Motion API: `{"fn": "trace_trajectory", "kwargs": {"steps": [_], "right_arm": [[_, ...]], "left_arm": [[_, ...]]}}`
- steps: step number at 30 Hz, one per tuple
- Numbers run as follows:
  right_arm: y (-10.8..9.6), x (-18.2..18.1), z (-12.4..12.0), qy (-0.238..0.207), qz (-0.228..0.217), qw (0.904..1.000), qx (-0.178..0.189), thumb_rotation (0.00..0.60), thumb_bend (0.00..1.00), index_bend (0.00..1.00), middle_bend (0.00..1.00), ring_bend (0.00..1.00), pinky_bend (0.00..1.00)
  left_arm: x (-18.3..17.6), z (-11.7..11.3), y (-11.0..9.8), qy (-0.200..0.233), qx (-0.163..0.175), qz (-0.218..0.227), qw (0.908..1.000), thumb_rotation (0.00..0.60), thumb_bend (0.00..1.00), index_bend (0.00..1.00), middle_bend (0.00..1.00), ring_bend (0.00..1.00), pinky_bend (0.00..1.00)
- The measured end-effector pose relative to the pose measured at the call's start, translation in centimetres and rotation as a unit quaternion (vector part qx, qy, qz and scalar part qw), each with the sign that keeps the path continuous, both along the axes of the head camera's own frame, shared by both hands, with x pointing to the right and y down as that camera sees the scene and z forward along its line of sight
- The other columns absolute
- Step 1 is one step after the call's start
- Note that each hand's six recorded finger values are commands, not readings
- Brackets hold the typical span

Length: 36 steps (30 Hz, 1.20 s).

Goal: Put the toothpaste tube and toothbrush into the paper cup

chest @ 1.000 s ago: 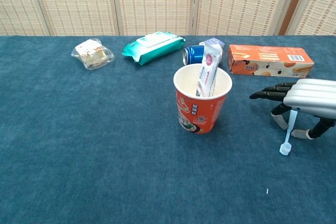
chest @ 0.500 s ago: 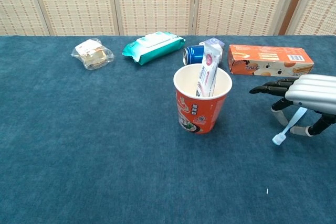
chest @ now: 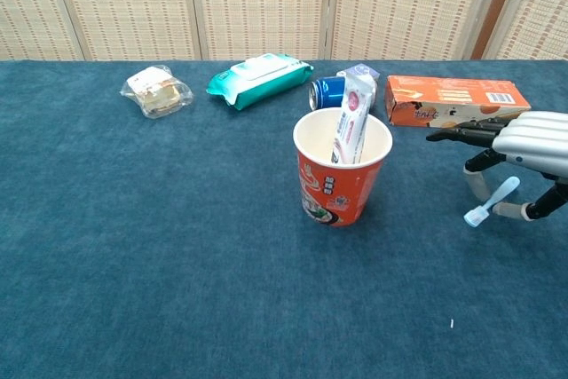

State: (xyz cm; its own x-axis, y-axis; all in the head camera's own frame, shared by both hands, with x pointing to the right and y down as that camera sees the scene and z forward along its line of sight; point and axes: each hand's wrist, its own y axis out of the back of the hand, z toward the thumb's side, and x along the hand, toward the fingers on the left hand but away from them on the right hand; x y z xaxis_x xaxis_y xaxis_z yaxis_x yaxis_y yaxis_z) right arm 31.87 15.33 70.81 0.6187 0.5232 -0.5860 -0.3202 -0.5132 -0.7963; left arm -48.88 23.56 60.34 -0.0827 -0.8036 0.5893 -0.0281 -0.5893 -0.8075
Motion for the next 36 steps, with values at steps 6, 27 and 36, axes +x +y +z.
{"fn": "trace_trajectory", "kwargs": {"steps": [6,27,36], "right_arm": [[0.0,-0.5,-0.7,-0.022,0.015,0.9996,-0.003,0.600,0.29,0.59,0.00,0.00,0.14],[-1.6,-4.1,-5.4,-0.151,0.082,0.9848,-0.027,0.600,0.30,0.60,0.00,0.00,0.14],[-2.4,-6.6,-7.4,-0.225,0.097,0.9687,-0.039,0.600,0.29,0.60,0.00,0.00,0.14]], "left_arm": [[0.0,0.0,0.0,0.000,0.000,0.000,1.0000,0.600,0.00,0.15,0.27,0.09,0.00],[0.0,0.0,0.0,-0.001,-0.002,0.000,1.0000,0.600,0.00,0.15,0.27,0.09,0.00],[0.0,0.0,0.0,-0.001,-0.002,-0.001,1.0000,0.600,0.00,0.15,0.27,0.09,0.00]]}}
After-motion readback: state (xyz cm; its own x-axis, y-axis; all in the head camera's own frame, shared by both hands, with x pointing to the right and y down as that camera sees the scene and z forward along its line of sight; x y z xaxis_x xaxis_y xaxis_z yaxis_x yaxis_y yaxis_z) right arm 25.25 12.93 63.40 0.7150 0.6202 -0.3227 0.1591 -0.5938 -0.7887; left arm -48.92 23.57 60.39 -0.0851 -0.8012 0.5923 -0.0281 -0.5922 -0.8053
